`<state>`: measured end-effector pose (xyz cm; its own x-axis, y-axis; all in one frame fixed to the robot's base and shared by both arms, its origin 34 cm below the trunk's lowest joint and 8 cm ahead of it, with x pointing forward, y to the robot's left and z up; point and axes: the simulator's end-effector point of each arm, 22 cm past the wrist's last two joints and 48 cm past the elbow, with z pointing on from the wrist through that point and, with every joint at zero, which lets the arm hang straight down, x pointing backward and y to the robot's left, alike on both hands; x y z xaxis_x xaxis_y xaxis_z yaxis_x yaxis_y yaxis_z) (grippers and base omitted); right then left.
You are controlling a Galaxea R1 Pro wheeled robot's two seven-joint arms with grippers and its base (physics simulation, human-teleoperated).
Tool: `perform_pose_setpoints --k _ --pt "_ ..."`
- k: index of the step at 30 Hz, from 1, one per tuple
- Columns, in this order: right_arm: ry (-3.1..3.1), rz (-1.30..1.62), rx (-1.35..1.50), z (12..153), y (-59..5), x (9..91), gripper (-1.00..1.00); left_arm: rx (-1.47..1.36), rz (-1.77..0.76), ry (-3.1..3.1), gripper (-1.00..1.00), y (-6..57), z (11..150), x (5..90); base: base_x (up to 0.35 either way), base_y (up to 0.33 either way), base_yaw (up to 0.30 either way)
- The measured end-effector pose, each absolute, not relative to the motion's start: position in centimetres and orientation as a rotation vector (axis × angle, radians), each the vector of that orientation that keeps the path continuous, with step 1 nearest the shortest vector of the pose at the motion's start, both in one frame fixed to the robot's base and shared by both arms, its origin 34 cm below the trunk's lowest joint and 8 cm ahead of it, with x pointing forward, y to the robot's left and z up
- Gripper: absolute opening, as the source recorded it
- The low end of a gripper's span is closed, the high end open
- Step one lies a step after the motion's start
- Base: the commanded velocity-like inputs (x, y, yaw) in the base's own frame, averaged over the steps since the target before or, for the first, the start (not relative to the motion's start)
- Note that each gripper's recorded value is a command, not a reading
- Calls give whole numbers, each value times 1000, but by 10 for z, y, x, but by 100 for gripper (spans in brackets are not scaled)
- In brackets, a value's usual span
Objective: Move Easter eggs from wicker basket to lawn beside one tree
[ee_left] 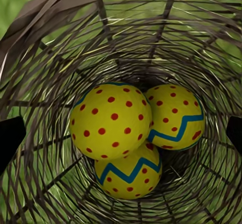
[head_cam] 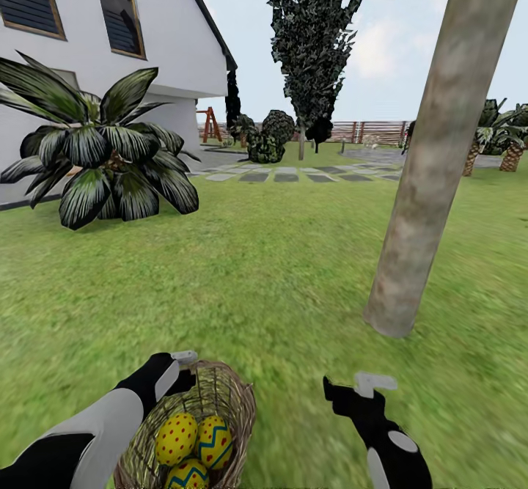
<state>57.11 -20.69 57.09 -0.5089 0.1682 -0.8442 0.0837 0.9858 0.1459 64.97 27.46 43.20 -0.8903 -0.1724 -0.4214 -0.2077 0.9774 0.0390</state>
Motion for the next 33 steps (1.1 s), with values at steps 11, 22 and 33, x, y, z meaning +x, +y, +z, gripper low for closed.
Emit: perform_pose_setpoints --k 11,22,33 --pt "2117 118 151 545 -198 557 100 -278 111 2675 100 275 410 648 0 0 0" --pt "2117 117 151 521 -198 551 100 -284 116 2634 100 277 389 649 0 0 0" --pt "2117 116 152 496 -198 544 100 -284 116 2630 100 277 365 644 0 0 0"
